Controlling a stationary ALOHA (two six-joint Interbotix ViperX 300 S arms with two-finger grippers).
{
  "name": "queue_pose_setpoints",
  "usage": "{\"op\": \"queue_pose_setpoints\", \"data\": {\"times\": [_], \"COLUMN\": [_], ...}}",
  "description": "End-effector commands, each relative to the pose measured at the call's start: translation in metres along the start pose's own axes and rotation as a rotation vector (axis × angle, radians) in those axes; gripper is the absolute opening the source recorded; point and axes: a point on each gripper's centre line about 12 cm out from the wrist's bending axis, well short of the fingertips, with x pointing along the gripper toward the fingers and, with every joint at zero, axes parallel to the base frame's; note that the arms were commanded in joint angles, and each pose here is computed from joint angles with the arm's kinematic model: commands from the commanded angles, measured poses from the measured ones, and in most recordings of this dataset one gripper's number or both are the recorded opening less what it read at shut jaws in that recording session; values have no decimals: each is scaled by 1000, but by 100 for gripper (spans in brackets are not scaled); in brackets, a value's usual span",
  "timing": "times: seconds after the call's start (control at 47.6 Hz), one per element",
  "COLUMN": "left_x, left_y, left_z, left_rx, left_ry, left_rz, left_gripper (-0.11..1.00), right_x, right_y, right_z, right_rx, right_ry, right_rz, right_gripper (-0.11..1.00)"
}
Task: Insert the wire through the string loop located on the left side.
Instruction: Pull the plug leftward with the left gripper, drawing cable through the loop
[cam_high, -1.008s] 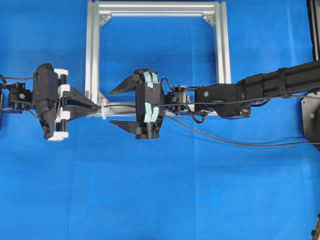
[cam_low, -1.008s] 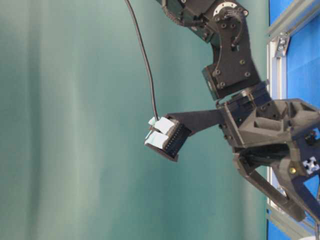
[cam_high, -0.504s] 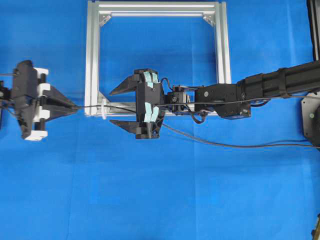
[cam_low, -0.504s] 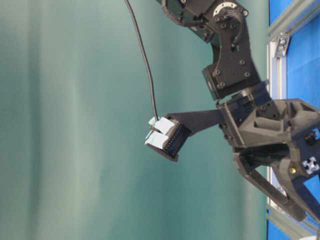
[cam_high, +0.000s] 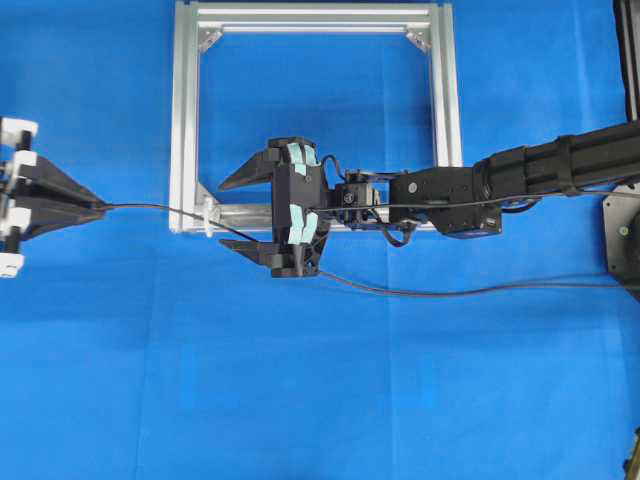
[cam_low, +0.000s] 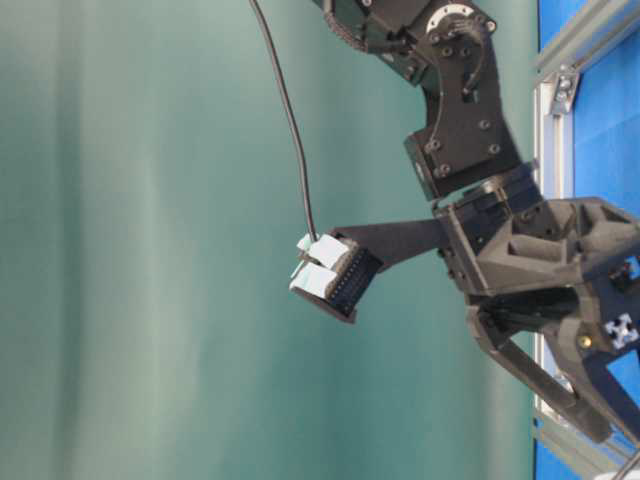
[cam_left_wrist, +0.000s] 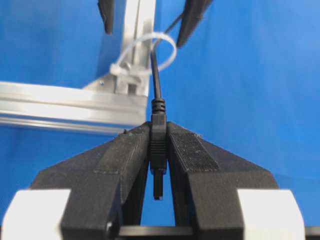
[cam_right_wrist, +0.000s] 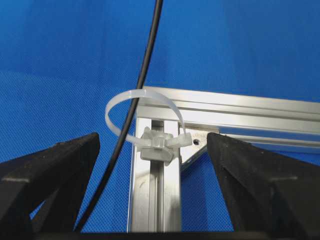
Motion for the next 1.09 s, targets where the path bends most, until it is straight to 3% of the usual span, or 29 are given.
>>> {"op": "queue_pose_setpoints", "data": {"times": [0.0,0.21,0.42,0.63,1.071], "left_x": [-13,-34,-31,-30,-28], "left_y": [-3,-5,-6,-10,-9], "left_z": [20,28,23,24,22], "left_rx": [8,15,17,41,33], "left_ry": [-52,-43,-13,-48,-45], "left_rz": [-9,-18,-20,-48,-47], "left_gripper": [8,8,8,8,8], "right_x": [-1,-1,-1,-1,-1], "right_y": [0,0,0,-1,0], "right_z": [16,17,18,17,18], "right_rx": [5,5,5,6,4], "right_ry": [-41,-45,-49,-48,-49], "right_rz": [-2,-2,-2,-3,-2], "right_gripper": [96,96,96,96,96]}}
